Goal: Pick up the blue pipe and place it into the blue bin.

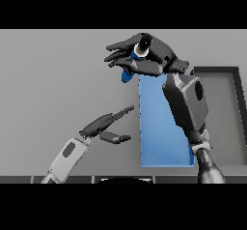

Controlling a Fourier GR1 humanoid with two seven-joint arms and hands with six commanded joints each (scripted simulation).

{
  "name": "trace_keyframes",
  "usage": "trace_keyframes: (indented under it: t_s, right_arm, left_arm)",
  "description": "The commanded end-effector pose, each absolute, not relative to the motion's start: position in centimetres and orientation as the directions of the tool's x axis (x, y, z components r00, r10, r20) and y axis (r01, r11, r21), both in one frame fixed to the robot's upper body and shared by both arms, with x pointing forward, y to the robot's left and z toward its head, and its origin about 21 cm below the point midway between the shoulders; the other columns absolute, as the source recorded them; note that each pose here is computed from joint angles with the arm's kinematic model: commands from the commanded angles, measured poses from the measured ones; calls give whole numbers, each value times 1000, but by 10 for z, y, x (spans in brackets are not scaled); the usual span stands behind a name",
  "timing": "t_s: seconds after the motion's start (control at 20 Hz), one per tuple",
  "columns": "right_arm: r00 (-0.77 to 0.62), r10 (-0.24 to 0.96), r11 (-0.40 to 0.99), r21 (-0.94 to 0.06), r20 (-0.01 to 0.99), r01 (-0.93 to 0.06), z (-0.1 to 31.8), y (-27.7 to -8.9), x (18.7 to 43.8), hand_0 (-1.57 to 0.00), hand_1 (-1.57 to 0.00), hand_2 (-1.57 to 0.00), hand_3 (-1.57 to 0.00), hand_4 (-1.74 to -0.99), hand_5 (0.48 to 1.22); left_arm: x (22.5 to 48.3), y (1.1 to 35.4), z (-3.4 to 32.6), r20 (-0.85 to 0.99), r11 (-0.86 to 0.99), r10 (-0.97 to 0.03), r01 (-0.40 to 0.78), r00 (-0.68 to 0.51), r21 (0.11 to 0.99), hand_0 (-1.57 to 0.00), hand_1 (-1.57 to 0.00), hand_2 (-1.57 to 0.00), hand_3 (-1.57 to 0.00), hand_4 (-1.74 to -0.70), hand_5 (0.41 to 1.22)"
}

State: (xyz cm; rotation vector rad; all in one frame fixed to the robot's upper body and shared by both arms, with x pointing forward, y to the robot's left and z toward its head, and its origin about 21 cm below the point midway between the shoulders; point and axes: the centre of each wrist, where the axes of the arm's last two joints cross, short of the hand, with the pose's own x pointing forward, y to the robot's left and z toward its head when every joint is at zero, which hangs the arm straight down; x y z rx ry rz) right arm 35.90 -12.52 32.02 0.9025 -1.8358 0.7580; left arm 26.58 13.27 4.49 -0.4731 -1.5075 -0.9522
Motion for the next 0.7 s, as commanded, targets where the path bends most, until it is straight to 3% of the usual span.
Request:
trace_keyframes:
  t_s: [0.0, 0.35, 0.65]
  right_arm:
    - [-312, -245, 584, -117, 918, -804, 320, -133, 368, -1571, -1571, -1571, -1571, -1498, 1221]
    - [-128, -89, 812, -2, 988, -583, 268, -200, 420, -1571, -1571, -1571, -1571, -1499, 1221]
    - [108, -20, 897, 66, 994, -437, 193, -237, 421, -1571, -1571, -1571, -1571, -1499, 1221]
  left_arm:
    - [267, 134, 46, 952, 578, -236, 760, -195, 299, 1, 1, 1, 1, -850, 484]
    - [265, 138, 47, 945, 589, -254, 743, -205, 319, 1, 1, 1, 1, -827, 463]
    - [267, 145, 48, 944, 593, -254, 737, -213, 325, 1, 1, 1, 1, -826, 466]
